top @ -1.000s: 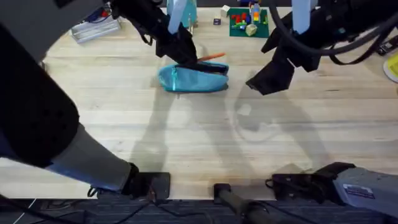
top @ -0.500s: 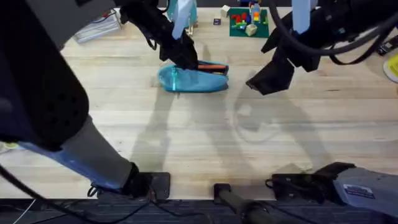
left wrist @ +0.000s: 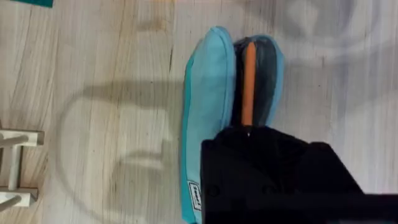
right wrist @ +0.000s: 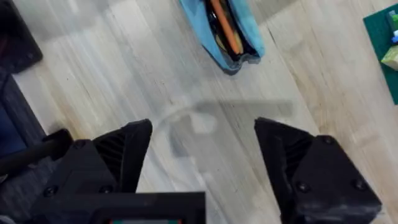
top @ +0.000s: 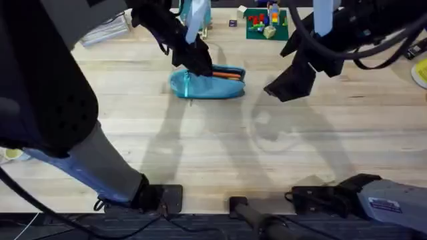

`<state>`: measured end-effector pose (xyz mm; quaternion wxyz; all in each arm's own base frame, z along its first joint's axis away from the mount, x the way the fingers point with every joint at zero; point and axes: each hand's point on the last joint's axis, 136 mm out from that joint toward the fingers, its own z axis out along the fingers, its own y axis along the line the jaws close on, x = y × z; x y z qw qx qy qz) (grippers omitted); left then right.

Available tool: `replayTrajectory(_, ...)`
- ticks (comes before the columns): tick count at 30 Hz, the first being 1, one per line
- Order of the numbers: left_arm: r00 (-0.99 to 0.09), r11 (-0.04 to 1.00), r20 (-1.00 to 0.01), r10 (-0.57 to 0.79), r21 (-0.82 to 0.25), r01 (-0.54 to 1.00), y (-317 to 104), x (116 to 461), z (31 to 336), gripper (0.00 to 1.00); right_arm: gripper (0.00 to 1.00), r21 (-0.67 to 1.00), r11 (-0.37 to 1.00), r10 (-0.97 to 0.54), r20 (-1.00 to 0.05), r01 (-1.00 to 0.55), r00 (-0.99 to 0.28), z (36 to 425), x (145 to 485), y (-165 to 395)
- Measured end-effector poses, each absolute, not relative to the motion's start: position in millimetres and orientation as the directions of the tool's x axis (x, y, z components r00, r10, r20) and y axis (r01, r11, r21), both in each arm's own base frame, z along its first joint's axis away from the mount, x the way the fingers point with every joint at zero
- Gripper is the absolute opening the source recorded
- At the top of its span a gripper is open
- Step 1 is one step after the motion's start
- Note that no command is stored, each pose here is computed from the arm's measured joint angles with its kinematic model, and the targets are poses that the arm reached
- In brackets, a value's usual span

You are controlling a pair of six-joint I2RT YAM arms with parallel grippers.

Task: Unzip the bag, pick up the pens from the table one at a time and place them inside, then zip the bag closed.

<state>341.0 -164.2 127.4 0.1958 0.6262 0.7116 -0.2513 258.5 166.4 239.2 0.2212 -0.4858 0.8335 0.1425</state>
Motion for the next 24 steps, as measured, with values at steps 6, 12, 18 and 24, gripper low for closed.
replayTrajectory(6, -0.134, 0.086, -0.594, 0.793, -0.109, 0.99, -164.2, 341.2, 127.4, 0.087, 0.997, 0.023, 0.487, -0.747, -0.507, -0.873, -0.43, 239.2, 258.5, 166.4)
replayTrajectory(12, -0.136, 0.085, -0.596, 0.791, -0.112, 0.99, -164.6, 340.5, 127.7, 0.96, 0.997, 0.023, 0.487, -0.747, -0.507, -0.873, -0.43, 239.2, 258.5, 166.4)
replayTrajectory(18, -0.133, 0.083, -0.597, 0.792, -0.11, 0.99, -164.6, 340.7, 127.7, 0.995, 0.997, 0.023, 0.487, -0.747, -0.507, -0.873, -0.43, 239.2, 258.5, 166.4)
replayTrajectory(24, -0.133, 0.083, -0.598, 0.79, -0.111, 0.99, -164.9, 340.6, 127.9, 0.995, 0.996, 0.023, 0.487, -0.747, -0.507, -0.873, -0.43, 239.1, 258.5, 166.4)
